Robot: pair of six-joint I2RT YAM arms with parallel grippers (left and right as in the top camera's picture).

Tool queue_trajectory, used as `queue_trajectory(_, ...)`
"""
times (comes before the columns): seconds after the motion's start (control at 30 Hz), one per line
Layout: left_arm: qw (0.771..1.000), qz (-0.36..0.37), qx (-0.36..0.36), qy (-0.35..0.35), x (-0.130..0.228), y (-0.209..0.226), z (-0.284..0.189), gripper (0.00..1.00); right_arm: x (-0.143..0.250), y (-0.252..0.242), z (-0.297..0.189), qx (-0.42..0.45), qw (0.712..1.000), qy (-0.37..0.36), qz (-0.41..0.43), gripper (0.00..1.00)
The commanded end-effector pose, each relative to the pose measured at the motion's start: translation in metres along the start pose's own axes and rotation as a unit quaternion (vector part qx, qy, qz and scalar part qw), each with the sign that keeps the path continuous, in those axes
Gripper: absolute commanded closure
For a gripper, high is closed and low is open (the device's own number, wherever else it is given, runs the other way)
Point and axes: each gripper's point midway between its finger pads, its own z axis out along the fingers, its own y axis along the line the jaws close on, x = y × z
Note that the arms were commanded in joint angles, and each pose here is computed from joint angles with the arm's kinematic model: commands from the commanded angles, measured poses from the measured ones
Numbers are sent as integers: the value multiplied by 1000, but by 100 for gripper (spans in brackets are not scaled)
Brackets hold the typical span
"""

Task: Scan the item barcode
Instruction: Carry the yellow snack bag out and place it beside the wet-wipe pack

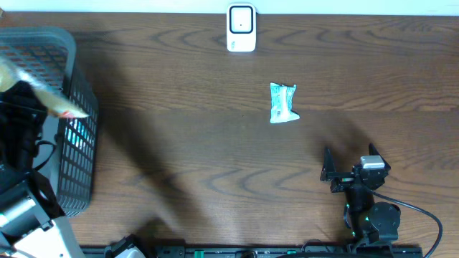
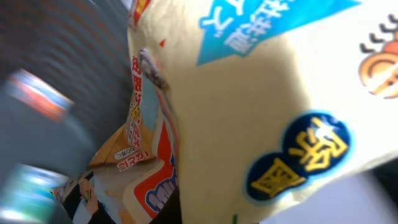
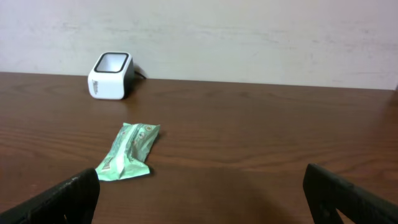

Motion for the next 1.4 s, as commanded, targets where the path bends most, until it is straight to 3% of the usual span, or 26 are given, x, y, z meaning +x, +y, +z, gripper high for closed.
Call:
queue_trajectory(0.0,982,-71,140,104,33,-63,-14,93,0,-1,0,2,1000,0,7,1)
queue_trajectory(0.17,955,-25,266,125,41,-125,-32,92,0,-1,0,2,1000,0,7,1)
queue_trajectory(0.3,938,6,322,125,47,-155,-43,93,1,-1,0,2,1000,0,7,1)
queue_trajectory(0.47,923,4,347,168,73,-173,-47,93,0,-1,0,2,1000,0,7,1)
queue_trajectory(0.7,886,0,364,287,149,-200,-36,93,0,-1,0,2,1000,0,7,1)
queue_trajectory(0.87,893,-6,303,333,218,-203,0,93,1,-1,0,2,1000,0,7,1)
queue_trajectory(1.13,940,61,115,316,352,-157,76,93,1,-1,0,2,1000,0,7,1)
queue_trajectory(1.37,938,133,14,320,435,-98,108,93,0,-1,0,2,1000,0,7,1)
